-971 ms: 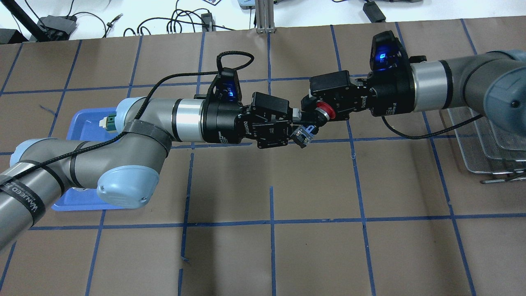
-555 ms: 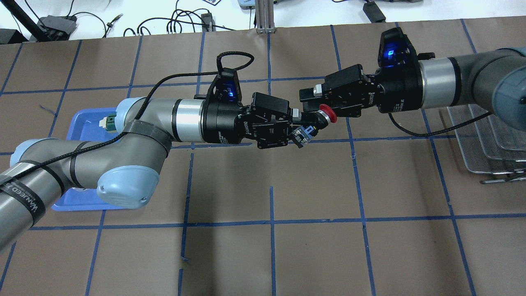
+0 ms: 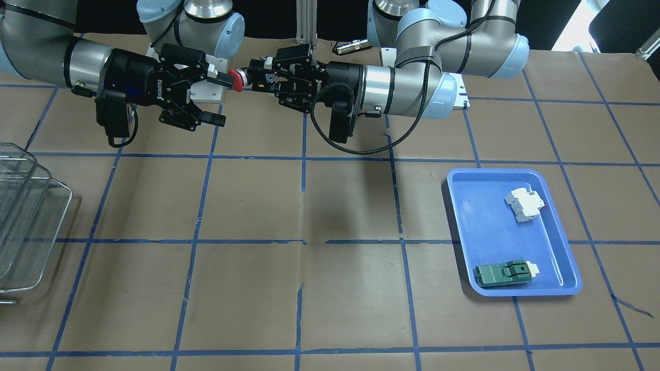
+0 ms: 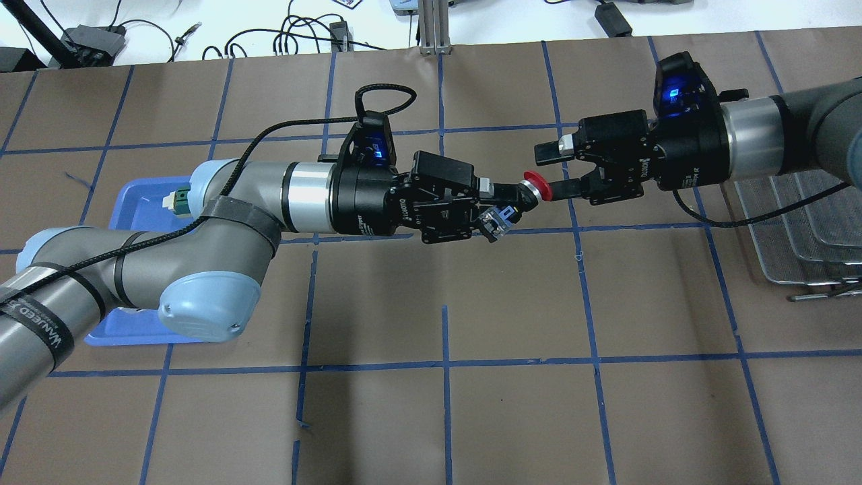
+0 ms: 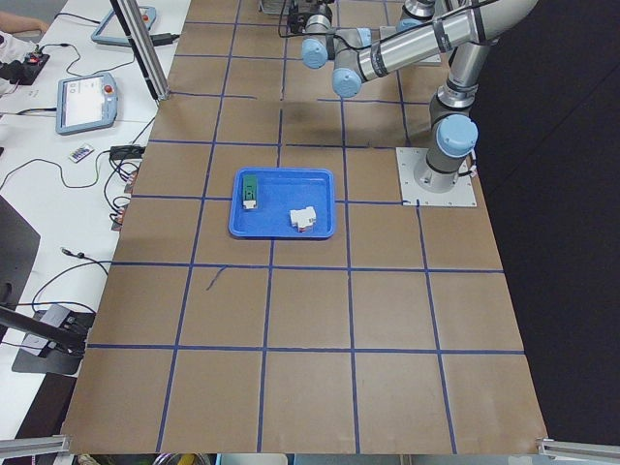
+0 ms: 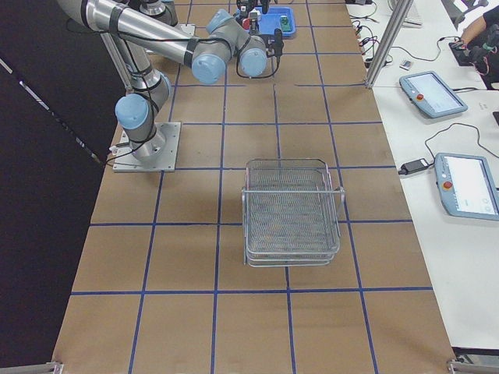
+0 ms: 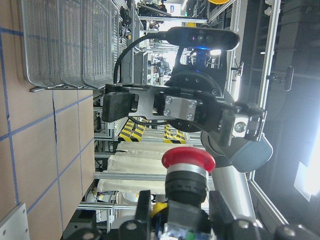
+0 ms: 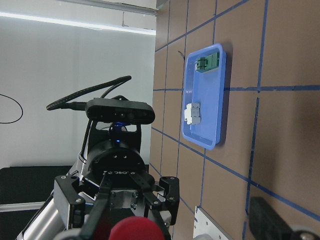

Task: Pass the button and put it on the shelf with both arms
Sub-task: 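Close the right gripper on the button and open the left gripper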

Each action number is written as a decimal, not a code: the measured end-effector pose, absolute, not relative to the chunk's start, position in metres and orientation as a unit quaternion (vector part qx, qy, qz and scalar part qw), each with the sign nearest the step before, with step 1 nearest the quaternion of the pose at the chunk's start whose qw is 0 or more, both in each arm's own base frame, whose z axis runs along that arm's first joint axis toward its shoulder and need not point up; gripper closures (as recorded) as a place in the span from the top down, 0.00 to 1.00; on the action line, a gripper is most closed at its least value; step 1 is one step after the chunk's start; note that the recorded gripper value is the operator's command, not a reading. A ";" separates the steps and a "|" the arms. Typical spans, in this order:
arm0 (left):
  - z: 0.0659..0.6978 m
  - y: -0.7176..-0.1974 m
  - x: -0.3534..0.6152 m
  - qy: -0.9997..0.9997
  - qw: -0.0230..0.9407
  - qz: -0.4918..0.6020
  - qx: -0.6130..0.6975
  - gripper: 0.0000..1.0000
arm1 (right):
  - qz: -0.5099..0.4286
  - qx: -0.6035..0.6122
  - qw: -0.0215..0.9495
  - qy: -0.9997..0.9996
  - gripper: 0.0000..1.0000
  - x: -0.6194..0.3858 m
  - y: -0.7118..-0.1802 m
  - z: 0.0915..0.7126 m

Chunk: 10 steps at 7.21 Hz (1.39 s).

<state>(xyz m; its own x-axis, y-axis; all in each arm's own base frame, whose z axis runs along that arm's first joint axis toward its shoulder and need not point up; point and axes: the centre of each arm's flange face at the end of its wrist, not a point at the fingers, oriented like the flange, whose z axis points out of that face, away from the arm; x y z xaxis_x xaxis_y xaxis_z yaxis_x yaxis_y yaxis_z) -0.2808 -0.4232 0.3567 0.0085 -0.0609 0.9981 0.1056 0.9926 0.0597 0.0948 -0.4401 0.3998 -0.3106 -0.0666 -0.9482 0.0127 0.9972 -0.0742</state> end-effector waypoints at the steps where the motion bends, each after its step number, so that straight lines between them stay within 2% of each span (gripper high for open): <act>1: 0.357 -0.423 -0.281 -0.702 0.710 -0.059 -0.016 0.00 | -0.027 -0.006 0.586 0.810 0.72 0.097 -0.432 0.409; 3: 0.357 -0.423 -0.281 -0.702 0.710 -0.058 -0.016 0.00 | -0.014 0.015 0.587 0.809 0.55 0.102 -0.420 0.420; 5: 0.357 -0.423 -0.281 -0.702 0.710 -0.058 -0.017 0.00 | -0.012 0.018 0.587 0.809 0.29 0.104 -0.418 0.422; 6: 0.358 -0.423 -0.281 -0.702 0.710 -0.058 -0.017 0.00 | -0.012 0.018 0.587 0.809 0.22 0.104 -0.417 0.422; 8: 0.359 -0.422 -0.281 -0.702 0.710 -0.057 -0.017 0.00 | -0.010 0.018 0.586 0.810 0.19 0.104 -0.417 0.423; 9: 0.359 -0.422 -0.281 -0.702 0.710 -0.057 -0.017 0.27 | -0.010 0.018 0.585 0.811 0.19 0.104 -0.417 0.424; 10: 0.358 -0.423 -0.281 -0.701 0.710 -0.060 -0.015 0.99 | -0.010 0.018 0.584 0.812 0.19 0.104 -0.418 0.425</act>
